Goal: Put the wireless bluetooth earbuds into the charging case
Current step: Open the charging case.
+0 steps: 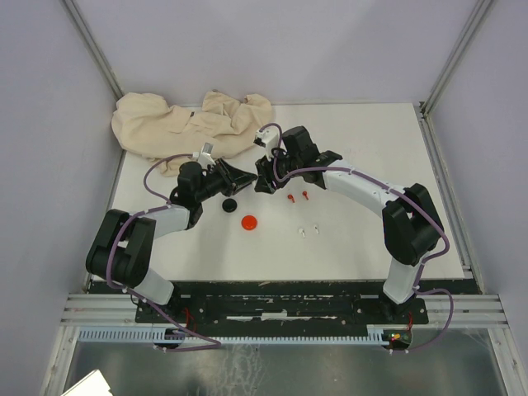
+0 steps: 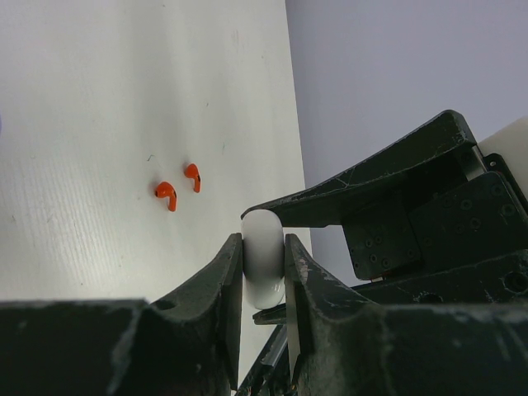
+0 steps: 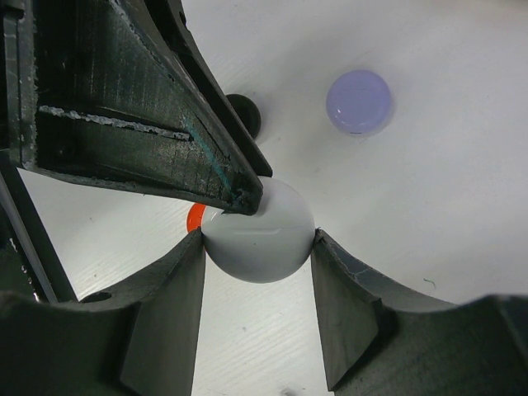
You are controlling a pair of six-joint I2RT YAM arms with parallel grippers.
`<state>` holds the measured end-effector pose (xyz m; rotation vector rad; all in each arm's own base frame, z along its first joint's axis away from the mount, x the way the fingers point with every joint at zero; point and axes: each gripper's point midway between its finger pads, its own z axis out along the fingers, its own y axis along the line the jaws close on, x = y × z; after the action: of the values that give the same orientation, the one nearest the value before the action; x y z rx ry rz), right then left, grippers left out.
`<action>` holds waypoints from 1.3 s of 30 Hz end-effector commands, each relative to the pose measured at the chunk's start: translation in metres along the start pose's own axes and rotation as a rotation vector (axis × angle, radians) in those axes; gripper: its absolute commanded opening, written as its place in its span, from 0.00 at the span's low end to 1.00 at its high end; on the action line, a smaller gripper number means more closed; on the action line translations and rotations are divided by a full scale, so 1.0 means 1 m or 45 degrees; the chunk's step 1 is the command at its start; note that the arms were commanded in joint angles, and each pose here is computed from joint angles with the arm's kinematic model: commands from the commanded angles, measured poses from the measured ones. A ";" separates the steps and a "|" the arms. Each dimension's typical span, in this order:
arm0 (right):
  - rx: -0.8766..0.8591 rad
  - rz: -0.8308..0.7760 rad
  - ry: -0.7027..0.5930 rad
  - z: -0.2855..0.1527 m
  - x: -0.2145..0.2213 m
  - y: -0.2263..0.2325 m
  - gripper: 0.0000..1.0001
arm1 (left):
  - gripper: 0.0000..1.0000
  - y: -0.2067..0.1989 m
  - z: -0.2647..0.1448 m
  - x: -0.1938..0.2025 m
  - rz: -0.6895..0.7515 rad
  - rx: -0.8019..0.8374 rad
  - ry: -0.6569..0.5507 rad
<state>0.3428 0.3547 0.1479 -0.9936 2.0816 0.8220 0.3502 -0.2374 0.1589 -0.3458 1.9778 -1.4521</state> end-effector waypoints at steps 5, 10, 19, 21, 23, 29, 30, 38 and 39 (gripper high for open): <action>-0.021 -0.065 -0.182 -0.007 -0.053 0.007 0.31 | 0.06 -0.035 0.004 0.014 0.132 0.166 0.100; 0.002 -0.068 -0.199 -0.011 -0.055 0.005 0.58 | 0.03 -0.030 0.004 0.011 0.106 0.136 0.067; 0.128 -0.033 -0.344 -0.059 -0.069 -0.008 0.74 | 0.03 -0.028 0.006 -0.007 0.035 0.137 -0.018; 0.177 -0.019 -0.357 -0.068 -0.068 -0.013 0.75 | 0.03 -0.030 0.007 -0.009 0.029 0.146 -0.026; 0.231 -0.010 -0.358 -0.075 -0.066 -0.018 0.75 | 0.03 -0.030 0.008 -0.010 0.022 0.149 -0.034; 0.346 0.029 -0.287 -0.078 -0.052 -0.033 0.75 | 0.03 -0.031 0.007 -0.014 -0.015 0.165 -0.076; 0.349 0.036 -0.269 -0.076 -0.049 -0.035 0.75 | 0.03 -0.032 0.007 -0.015 -0.021 0.167 -0.084; 0.331 0.082 -0.223 -0.062 -0.034 -0.037 0.75 | 0.03 -0.033 0.004 -0.017 -0.067 0.188 -0.125; 0.325 0.086 -0.219 -0.060 -0.032 -0.037 0.75 | 0.03 -0.033 0.004 -0.017 -0.070 0.188 -0.124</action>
<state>0.3687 0.3000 0.2023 -0.7136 2.0134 0.6239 0.3559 -0.2437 0.1753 -0.3969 1.8737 -1.5353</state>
